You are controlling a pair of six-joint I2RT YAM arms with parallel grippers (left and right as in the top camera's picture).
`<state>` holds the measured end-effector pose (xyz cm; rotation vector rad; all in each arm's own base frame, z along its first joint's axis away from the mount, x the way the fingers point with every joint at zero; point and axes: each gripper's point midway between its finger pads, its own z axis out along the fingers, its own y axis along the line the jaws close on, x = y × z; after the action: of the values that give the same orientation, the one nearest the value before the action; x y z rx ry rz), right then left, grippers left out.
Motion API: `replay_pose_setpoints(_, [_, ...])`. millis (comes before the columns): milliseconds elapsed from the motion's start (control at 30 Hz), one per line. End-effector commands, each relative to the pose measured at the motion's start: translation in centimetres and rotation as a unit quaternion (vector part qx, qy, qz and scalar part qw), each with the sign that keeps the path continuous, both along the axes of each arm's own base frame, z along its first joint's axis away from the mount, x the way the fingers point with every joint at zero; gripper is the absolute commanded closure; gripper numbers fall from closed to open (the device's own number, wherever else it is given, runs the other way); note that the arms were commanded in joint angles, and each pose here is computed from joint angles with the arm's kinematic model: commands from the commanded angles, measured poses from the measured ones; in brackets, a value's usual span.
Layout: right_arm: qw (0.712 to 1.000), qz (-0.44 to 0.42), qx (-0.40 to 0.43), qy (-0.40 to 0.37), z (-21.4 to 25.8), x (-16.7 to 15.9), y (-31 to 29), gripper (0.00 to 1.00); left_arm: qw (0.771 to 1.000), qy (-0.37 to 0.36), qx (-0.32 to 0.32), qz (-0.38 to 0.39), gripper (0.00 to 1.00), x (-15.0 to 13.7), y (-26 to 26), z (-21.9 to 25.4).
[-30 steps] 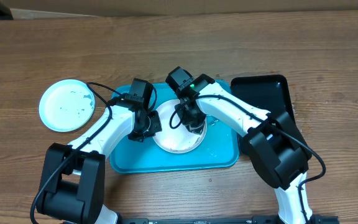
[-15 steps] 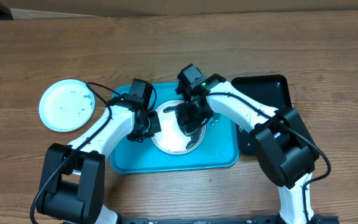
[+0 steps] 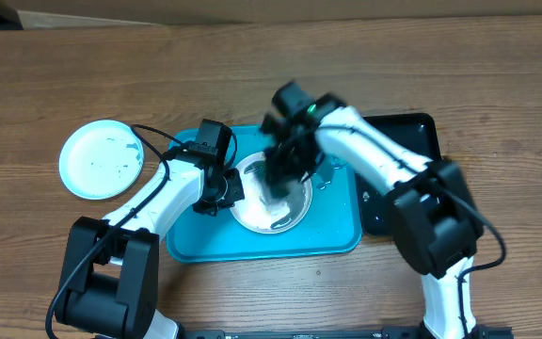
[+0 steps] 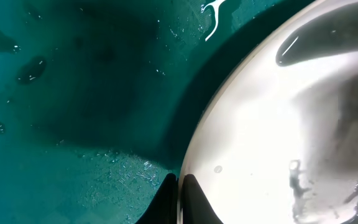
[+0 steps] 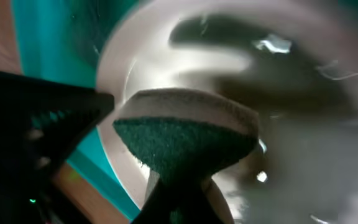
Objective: Clean dirty plates on tray and stack at the side
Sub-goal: 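Scrub the held pink plate with the sponge in right gripper, then return the sponge to the black tray and release it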
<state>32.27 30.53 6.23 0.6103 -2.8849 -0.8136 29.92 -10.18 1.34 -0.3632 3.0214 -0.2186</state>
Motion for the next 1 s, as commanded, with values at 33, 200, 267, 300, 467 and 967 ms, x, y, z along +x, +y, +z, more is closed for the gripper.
replay_pose_setpoints(33, [0.998, -0.007, 0.037, -0.052, 6.0, 3.2, -2.8, 0.96, 1.000, 0.008, 0.002, -0.005, 0.96, -0.4, -0.2, -0.5])
replay_pose_setpoints(200, [0.996, -0.058, -0.045, -0.053, 6.0, 4.6, -9.6, 0.96, 1.000, 0.006, 0.001, -0.005, 0.96, -0.3, -0.2, -0.5])
replay_pose_setpoints(267, [0.991, -0.082, -0.092, -0.047, 5.4, 4.9, -12.7, 0.96, 1.000, 0.006, 0.001, -0.005, 0.96, -0.3, -0.3, -0.4])
replay_pose_setpoints(300, [0.988, -0.092, -0.113, -0.045, 5.0, 5.1, -14.2, 0.96, 1.000, 0.006, 0.001, -0.005, 0.96, -0.3, -0.3, -0.4])
replay_pose_setpoints(467, [0.969, -0.144, -0.198, -0.038, 4.0, 5.8, -21.0, 0.96, 1.000, 0.006, 0.001, -0.005, 0.96, -0.3, -0.3, -0.4])
replay_pose_setpoints(967, [0.947, -0.208, -0.243, -0.015, -1.2, 5.4, -27.9, 0.93, 1.000, 0.006, 0.001, -0.005, 0.95, -0.3, -0.3, -0.4])
